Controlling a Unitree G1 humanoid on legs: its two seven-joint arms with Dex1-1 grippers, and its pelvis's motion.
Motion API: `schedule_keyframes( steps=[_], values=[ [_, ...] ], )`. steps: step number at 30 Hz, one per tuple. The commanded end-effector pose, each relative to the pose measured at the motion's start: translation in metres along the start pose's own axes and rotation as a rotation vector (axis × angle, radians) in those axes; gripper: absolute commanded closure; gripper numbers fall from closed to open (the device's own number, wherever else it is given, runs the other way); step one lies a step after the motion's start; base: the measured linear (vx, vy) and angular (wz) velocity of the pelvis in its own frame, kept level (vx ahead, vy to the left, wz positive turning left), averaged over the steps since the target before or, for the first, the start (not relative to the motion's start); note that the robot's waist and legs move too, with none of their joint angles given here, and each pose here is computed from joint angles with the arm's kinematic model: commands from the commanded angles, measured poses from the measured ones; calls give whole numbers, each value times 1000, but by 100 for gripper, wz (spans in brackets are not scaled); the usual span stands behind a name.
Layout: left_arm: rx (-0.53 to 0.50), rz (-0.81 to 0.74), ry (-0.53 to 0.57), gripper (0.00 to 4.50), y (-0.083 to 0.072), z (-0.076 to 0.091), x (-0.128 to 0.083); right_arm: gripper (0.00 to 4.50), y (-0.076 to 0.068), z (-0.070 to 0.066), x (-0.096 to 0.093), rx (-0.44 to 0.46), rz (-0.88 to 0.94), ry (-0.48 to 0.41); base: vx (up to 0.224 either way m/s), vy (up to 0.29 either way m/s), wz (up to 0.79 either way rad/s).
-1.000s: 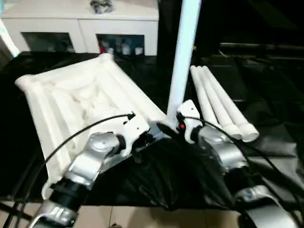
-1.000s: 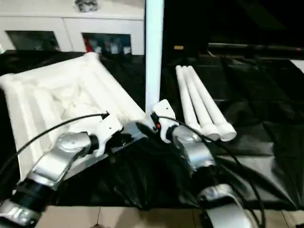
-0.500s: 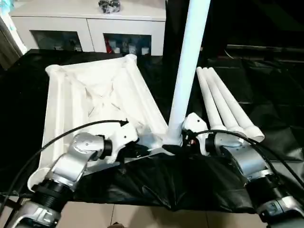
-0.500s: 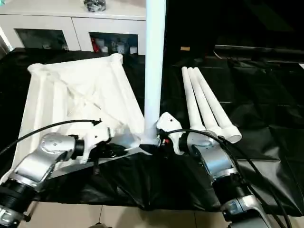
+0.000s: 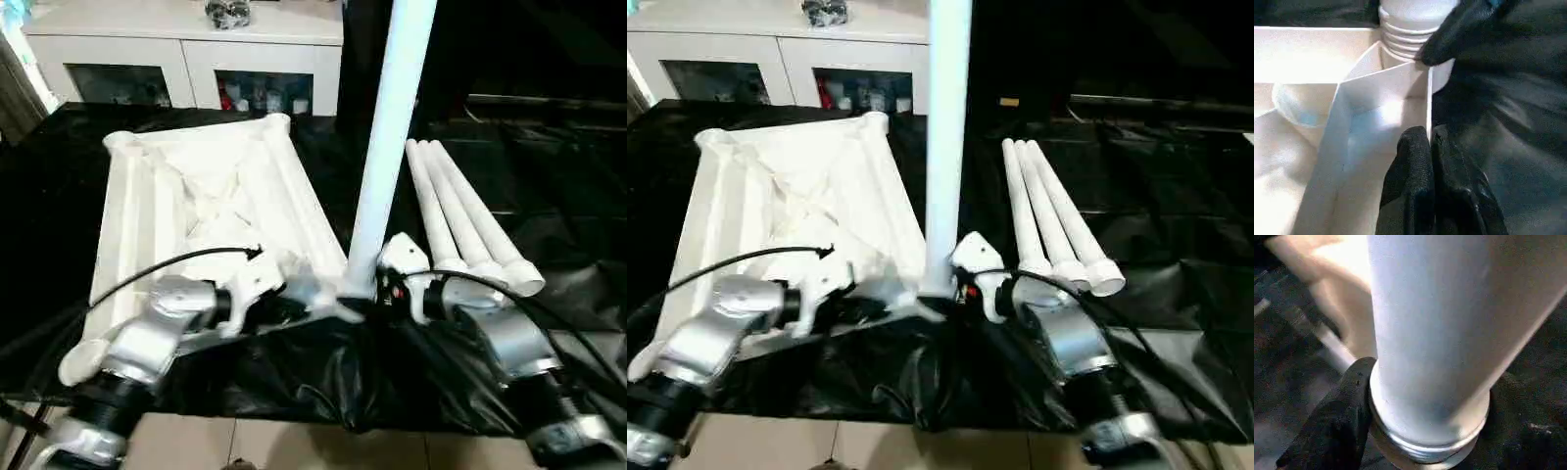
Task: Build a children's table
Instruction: Rotate leg to tighten
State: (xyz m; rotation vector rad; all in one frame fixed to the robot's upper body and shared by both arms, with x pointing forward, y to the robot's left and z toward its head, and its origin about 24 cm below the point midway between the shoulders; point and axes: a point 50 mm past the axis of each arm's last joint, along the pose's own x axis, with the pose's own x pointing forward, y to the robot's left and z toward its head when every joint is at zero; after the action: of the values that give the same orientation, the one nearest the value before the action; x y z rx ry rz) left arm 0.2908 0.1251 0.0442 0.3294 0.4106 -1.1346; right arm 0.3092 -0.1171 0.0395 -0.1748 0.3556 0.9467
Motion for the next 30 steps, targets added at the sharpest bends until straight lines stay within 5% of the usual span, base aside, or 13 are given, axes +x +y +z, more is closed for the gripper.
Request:
schedule_keyframes(
  steps=[1, 6, 12, 13, 15, 19, 30],
  values=[
    [-44, 65, -30, 450, -9, 12, 23, 176, 17, 1, 27, 59, -6, -16, 0, 0, 0],
    [-91, 162, -44, 450, -16, 26, 46, 176, 21, 12, 56, 175, -193, -67, 0, 0, 0],
    [-81, 161, -45, 450, -25, 36, 58, 176, 32, 20, 70, 179, -196, -99, 0, 0, 0],
    [-67, 145, -47, 450, -27, 39, 60, 120, 35, 22, 71, 210, -164, -123, 0, 0, 0],
    [-52, 134, -41, 450, -27, 37, 58, 106, 32, 22, 69, 224, -159, -135, 0, 0, 0],
    [-25, 96, -37, 450, -27, 32, 50, 57, 22, 21, 61, 149, -188, -128, 0, 0, 0],
    [48, -29, 2, 450, -19, 13, 21, 57, 6, 19, 26, -49, -1, -78, 0, 0, 0]
  ],
)
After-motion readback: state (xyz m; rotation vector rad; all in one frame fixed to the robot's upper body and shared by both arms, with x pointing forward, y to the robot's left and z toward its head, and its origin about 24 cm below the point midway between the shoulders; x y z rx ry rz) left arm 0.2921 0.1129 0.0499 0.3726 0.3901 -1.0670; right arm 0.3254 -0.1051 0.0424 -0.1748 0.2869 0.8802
